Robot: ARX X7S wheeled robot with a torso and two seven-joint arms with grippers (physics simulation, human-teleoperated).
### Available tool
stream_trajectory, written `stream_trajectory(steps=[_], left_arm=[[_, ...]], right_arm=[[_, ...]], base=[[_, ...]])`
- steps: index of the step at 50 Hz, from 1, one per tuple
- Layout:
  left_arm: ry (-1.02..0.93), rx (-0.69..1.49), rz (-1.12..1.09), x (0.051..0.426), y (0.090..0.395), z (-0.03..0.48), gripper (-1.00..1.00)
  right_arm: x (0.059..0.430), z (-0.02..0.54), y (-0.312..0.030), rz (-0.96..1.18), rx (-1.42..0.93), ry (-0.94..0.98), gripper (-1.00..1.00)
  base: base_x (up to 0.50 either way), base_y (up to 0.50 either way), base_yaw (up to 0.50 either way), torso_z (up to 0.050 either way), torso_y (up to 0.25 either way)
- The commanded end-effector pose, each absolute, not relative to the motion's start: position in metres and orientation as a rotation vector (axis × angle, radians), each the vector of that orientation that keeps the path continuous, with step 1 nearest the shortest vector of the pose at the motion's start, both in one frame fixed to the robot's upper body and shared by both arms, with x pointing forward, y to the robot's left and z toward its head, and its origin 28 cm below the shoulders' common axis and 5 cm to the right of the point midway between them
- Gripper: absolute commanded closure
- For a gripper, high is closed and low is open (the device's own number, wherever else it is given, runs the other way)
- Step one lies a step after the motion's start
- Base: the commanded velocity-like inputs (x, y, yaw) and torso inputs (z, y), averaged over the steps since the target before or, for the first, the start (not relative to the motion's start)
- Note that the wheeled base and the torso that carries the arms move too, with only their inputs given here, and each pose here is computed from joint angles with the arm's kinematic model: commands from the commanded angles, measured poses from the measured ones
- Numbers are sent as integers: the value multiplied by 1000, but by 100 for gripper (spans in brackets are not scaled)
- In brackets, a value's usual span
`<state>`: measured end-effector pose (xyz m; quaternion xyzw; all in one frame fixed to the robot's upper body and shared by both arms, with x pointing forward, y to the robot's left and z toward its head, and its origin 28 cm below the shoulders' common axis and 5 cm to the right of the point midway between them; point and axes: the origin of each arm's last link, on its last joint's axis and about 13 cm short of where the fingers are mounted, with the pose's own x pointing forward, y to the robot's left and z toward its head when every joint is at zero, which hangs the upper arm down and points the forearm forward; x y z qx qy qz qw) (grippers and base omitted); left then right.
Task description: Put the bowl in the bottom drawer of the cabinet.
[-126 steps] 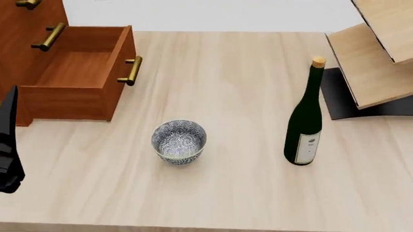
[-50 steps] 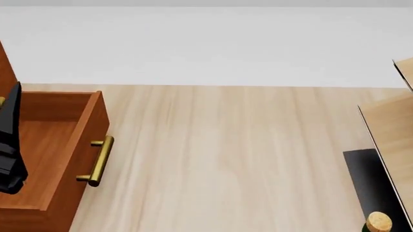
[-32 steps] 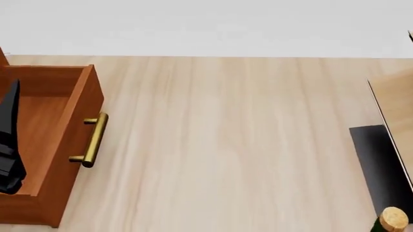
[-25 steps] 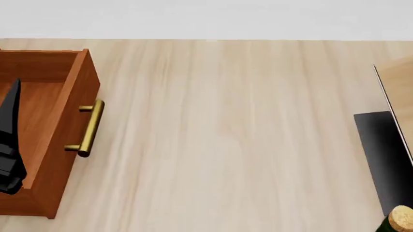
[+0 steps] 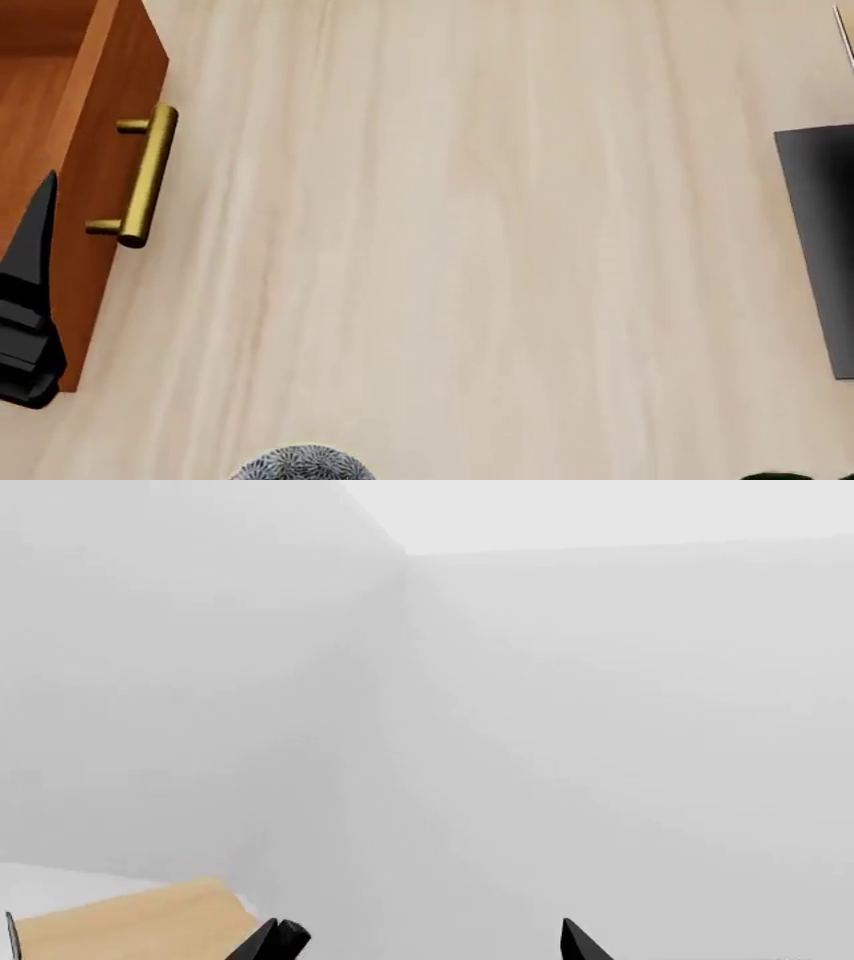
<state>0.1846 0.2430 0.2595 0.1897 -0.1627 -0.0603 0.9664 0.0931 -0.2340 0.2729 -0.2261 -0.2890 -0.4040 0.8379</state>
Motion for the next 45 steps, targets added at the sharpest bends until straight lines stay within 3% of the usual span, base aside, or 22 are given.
stream_trajectory(steps=[1,10,27,45], left_arm=[[-316,383,-112,184,243,259,-100],[-246,399,-70,182,242,254,-100],[-102,478,-329,145,224,237,-100],[42,551,-397,129,225,223,-100]], right_arm=[[92,271,-234,-855,-474,-609,-100],[93,267,-233,-857,-469,-607,-100],[99,259,-229,-843,-469,-603,-100],[102,252,-225,-835,-462,-591,-100]], base=[[0,0,0,10,-250],[0,0,0,1,-28],[0,0,0,0,0],[0,0,0,0,0]])
